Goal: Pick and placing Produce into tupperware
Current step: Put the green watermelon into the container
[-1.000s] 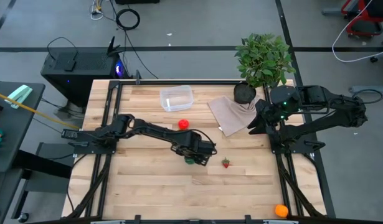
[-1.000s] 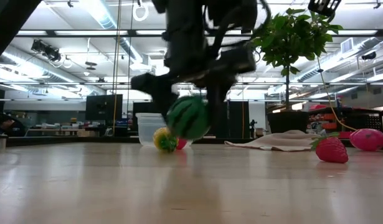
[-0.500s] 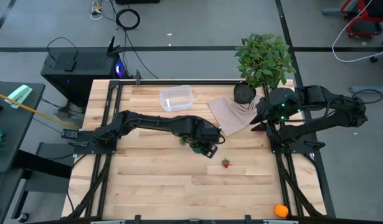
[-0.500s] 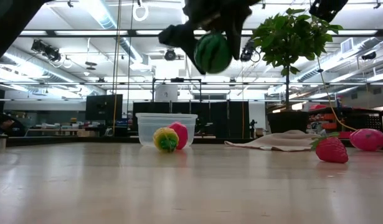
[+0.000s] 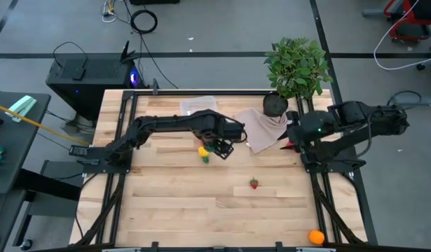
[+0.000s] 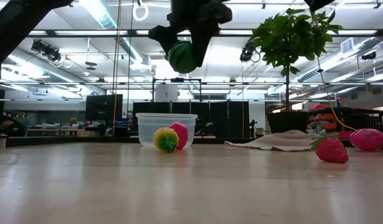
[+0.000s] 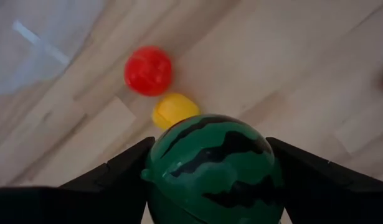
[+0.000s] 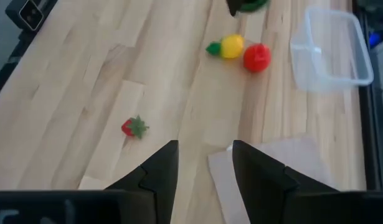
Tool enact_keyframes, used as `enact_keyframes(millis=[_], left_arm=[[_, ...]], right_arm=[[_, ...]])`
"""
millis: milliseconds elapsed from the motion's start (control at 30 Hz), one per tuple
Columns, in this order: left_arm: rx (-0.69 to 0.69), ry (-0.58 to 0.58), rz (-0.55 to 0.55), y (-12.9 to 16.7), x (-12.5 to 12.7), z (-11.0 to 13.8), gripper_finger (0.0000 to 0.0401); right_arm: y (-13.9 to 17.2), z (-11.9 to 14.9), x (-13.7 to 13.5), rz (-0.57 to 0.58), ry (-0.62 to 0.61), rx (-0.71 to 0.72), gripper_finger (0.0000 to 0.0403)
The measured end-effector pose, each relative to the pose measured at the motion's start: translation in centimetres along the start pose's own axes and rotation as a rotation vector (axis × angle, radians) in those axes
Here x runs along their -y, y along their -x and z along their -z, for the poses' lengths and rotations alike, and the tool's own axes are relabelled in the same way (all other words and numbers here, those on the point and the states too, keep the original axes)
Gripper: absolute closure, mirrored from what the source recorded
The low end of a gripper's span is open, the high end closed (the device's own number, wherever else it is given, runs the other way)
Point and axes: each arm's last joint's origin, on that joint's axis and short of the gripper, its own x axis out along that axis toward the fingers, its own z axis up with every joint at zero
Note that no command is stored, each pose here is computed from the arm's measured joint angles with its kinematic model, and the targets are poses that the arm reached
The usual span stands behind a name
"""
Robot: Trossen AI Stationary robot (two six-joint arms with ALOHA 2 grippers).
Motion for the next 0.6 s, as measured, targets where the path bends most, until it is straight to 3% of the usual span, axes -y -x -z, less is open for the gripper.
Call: enact_keyframes(millis=[367,600], left_arm=[[0.023,0.005,-0.055,-0.7,-4.0,-3.6,0.0105],[0.078,0.086,-0.048,1.5,-8.5,-5.5,0.0109]], right_arm=[[-1.1,-0.8,-1.3,0.002,-0.010,-0.028,0.0247],[-1.2,-1.1,-2.2,0.061,0.030,-0.017,0.0247]])
